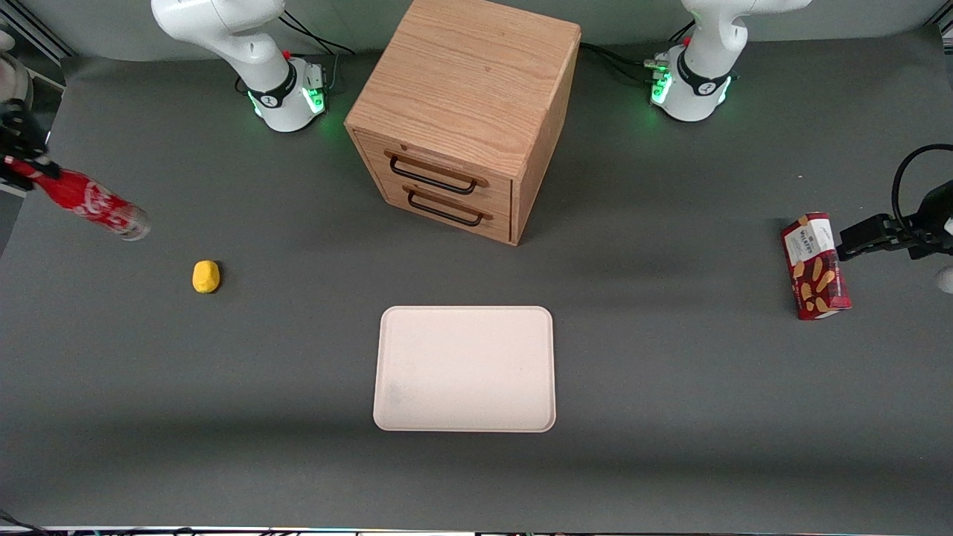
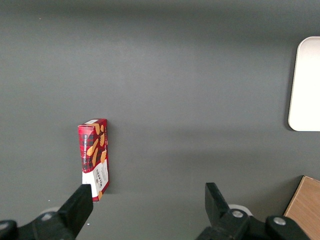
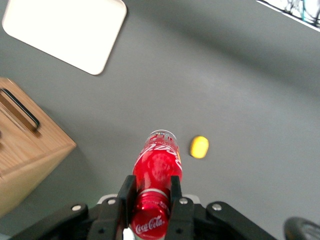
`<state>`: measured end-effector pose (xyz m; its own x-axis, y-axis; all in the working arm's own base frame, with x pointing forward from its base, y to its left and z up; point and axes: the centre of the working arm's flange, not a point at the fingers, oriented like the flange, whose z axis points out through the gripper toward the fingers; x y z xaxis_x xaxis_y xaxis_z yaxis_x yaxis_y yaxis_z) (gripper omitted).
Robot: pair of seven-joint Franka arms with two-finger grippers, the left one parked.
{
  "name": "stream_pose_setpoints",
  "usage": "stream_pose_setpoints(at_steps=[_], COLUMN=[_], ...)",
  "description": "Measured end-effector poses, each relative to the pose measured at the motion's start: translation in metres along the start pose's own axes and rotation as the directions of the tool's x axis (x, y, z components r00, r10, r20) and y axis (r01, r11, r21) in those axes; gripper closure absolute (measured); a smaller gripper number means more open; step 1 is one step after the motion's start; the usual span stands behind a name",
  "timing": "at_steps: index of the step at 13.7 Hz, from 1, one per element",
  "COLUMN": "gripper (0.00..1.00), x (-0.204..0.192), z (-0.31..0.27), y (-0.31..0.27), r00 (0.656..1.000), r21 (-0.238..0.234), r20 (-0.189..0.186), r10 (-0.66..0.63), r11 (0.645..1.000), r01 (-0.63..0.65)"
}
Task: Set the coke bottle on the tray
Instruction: 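Carry the bottle with the right gripper over the white tray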
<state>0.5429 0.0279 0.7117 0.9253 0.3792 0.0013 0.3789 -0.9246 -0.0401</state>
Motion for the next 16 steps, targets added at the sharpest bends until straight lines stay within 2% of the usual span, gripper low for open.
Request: stream_pose_setpoints(at_steps=[2,5,9,14,16], gripper=[0.68,0.68,0.68,0.68,0.68], x=[0.034,0.081,0.117,0.146,0.166], z=[0.012,0.037,0.066,0.098,0.129], y=[-0.05,-0.134,-0.212,-0.238,-0.238], r00=[0.998,0.991,0.974,0.969,0.968], r21=[-0.001,-0.034,-0.057,-0.052,-0.043], r20=[0.012,0.023,-0.017,-0.062,-0.065], r10=[0.057,0.134,0.224,0.239,0.244], r11=[0.998,0.991,0.973,0.969,0.968], r01=[-0.057,-0.133,-0.225,-0.242,-0.247])
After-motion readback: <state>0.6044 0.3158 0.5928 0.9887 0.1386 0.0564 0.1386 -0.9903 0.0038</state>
